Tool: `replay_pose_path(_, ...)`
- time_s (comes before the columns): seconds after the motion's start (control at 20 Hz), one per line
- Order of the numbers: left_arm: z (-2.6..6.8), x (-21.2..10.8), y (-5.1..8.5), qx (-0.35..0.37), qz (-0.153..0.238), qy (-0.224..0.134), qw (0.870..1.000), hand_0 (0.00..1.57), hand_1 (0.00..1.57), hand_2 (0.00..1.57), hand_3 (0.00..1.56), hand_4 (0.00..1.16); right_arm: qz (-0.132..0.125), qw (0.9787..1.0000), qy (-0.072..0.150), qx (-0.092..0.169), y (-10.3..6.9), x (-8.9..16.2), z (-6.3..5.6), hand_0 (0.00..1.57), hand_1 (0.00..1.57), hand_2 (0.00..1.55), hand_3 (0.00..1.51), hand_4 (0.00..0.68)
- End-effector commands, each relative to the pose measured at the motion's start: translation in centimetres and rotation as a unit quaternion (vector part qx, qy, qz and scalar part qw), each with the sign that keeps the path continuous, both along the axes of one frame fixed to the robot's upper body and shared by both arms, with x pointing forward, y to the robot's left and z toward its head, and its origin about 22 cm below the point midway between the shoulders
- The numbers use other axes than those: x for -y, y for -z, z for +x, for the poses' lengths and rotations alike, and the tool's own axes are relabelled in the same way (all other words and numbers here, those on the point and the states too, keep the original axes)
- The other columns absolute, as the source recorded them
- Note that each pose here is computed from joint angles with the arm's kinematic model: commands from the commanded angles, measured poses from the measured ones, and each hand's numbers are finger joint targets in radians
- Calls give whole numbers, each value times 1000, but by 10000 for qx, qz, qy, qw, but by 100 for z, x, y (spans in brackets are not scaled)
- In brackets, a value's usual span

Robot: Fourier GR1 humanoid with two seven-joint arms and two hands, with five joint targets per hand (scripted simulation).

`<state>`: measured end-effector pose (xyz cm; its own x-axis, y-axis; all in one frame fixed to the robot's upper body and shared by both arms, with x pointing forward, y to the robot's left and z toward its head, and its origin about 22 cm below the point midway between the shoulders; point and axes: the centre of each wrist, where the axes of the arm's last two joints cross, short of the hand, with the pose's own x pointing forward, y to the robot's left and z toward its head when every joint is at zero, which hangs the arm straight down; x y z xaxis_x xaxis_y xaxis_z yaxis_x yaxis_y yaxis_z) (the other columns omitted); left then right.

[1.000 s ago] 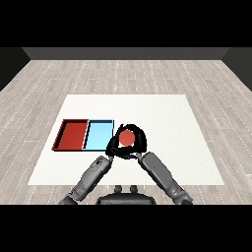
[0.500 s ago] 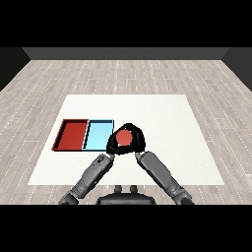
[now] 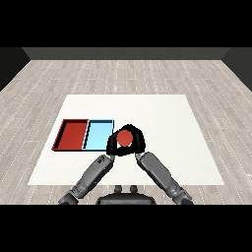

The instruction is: Pick the red can and put it in the red box

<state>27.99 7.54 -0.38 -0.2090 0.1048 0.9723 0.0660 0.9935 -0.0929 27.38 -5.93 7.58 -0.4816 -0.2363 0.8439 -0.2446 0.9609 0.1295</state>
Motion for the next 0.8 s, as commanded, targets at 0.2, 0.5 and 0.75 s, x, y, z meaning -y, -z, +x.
replay_pose_path(0.2,8,29,-62,569,-281,-37,9980,1571,1571,1571,1513,1147,-273,9989,43,-370,-3,-32,-12,0,0,0,0,0)
replay_pose_path(0.5,88,18,6,463,-251,-148,9985,1571,1571,1571,1513,1147,-469,9976,117,-493,-109,-19,116,0,0,0,0,0)
replay_pose_path(0.75,75,-60,18,464,-114,-181,9987,1571,1571,1571,1496,1135,-312,9983,131,-482,58,-41,-45,0,0,0,0,0)
